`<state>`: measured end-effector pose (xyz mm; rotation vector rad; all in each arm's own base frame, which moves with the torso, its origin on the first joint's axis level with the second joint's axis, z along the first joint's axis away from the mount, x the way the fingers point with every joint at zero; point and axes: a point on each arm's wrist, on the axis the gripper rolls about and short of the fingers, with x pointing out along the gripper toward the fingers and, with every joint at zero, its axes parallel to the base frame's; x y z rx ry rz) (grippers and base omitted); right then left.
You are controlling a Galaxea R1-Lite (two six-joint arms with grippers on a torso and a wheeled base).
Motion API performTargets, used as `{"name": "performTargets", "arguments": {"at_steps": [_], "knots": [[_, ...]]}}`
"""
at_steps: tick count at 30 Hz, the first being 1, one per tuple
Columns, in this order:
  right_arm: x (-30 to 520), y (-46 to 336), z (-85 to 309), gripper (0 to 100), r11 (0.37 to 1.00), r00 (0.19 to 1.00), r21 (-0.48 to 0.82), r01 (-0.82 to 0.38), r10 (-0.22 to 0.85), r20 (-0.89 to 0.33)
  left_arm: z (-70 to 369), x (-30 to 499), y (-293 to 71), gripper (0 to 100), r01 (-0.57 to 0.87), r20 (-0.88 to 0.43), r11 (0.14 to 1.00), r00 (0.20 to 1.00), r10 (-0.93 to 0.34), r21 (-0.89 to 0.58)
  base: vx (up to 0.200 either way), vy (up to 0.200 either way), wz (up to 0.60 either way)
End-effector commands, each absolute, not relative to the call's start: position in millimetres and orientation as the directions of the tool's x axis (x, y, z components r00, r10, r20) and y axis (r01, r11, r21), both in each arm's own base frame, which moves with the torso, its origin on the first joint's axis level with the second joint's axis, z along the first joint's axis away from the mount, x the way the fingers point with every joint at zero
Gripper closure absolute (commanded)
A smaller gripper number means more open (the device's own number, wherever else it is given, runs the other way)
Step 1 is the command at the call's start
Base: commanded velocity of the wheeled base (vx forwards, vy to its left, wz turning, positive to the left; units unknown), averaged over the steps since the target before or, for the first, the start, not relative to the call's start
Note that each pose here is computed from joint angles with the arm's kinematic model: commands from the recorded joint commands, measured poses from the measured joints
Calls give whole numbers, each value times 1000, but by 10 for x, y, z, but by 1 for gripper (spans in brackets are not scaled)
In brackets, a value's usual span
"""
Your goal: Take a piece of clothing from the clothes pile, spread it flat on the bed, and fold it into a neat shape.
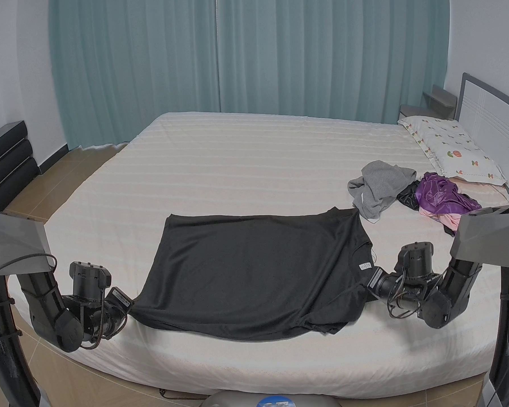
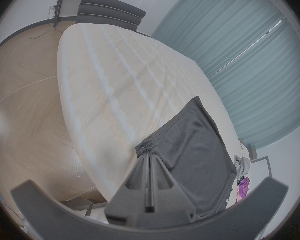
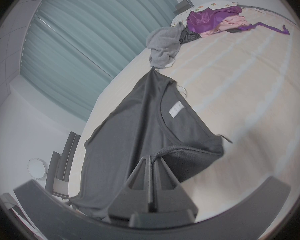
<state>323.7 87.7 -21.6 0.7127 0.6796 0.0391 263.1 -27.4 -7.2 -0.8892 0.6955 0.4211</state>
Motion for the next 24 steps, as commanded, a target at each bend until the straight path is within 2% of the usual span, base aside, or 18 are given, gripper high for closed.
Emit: {"name": "performTargets", "arguments": {"at_steps": [1, 12, 13, 19, 24], "knots": [[3658, 921, -56, 100, 753, 816, 635, 176, 249, -521, -146, 2658, -272, 100, -608, -708, 563, 704, 57, -559, 0, 0, 0], [4016, 970, -325, 100, 763, 774, 602, 234, 228, -590, -199, 2676, -266, 100, -617, -718, 561, 694, 58, -551, 0, 0, 0], [4024, 972, -342, 0, 765, 774, 600, 233, 228, -591, -199, 2677, -262, 100, -618, -718, 560, 694, 60, -551, 0, 0, 0], [4070, 981, -426, 0, 768, 775, 596, 235, 222, -592, -199, 2677, -263, 100, -619, -718, 558, 694, 58, -553, 0, 0, 0], [4006, 845, -32, 0, 755, 816, 621, 211, 214, -537, -199, 2677, -263, 100, -619, -718, 558, 694, 58, -553, 0, 0, 0]]}}
